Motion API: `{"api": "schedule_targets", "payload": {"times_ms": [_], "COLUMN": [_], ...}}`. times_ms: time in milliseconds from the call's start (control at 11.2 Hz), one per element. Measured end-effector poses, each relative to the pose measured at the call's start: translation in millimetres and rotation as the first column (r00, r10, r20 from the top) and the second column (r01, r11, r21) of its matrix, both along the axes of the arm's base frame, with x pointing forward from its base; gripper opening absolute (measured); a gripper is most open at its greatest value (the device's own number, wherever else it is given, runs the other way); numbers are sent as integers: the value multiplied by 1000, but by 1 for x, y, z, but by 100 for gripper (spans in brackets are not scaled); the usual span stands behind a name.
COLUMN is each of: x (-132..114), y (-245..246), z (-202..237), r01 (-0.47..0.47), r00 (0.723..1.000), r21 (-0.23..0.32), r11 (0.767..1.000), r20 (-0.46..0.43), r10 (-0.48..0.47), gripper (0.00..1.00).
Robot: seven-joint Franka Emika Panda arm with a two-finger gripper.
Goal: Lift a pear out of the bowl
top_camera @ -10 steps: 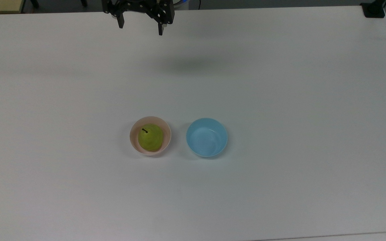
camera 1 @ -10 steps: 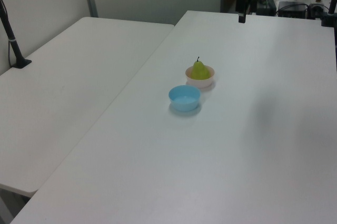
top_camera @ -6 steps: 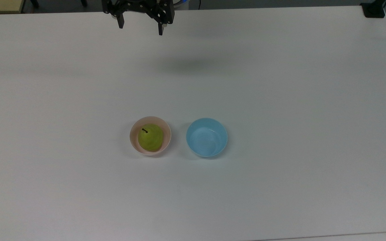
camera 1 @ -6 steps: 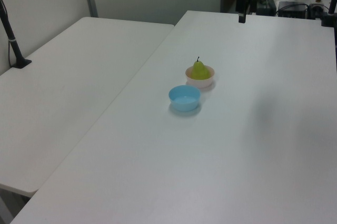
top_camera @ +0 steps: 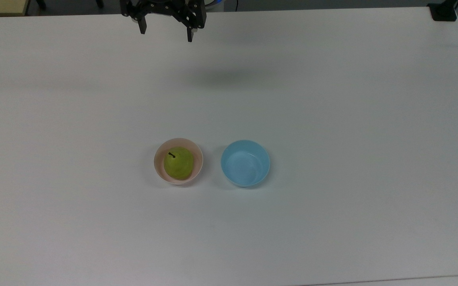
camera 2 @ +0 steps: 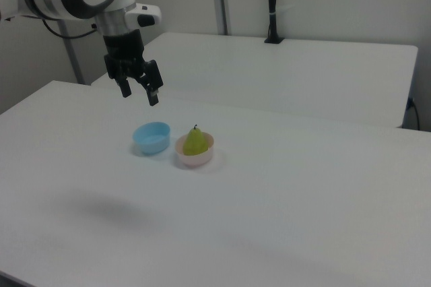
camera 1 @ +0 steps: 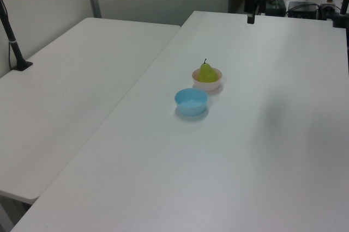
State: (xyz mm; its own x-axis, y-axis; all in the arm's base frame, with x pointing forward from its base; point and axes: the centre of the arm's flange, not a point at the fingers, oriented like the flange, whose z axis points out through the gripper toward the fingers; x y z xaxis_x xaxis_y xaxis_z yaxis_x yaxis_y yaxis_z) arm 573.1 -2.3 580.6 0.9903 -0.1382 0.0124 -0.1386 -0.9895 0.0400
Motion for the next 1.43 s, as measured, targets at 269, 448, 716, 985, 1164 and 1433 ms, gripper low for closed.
{"api": "schedule_targets", "payload": {"times_ms": [269,448,716,985,1164,1433], "x": [5,14,37,66,83,105], "y": [-4,-13,-20,-21,-20,-15], "z": [-2,-5,-24,-64,-93,-141], "r01": [-35,-79,-141,-159,-168,-181], "r00": [999,995,983,974,969,961], "r21": [-1,-7,-24,-36,-42,-49], "r11": [999,997,990,987,985,982], "r20": [18,63,119,156,178,206], "r10": [35,79,143,163,173,187], "gripper": [100,100,100,100,100,100]}}
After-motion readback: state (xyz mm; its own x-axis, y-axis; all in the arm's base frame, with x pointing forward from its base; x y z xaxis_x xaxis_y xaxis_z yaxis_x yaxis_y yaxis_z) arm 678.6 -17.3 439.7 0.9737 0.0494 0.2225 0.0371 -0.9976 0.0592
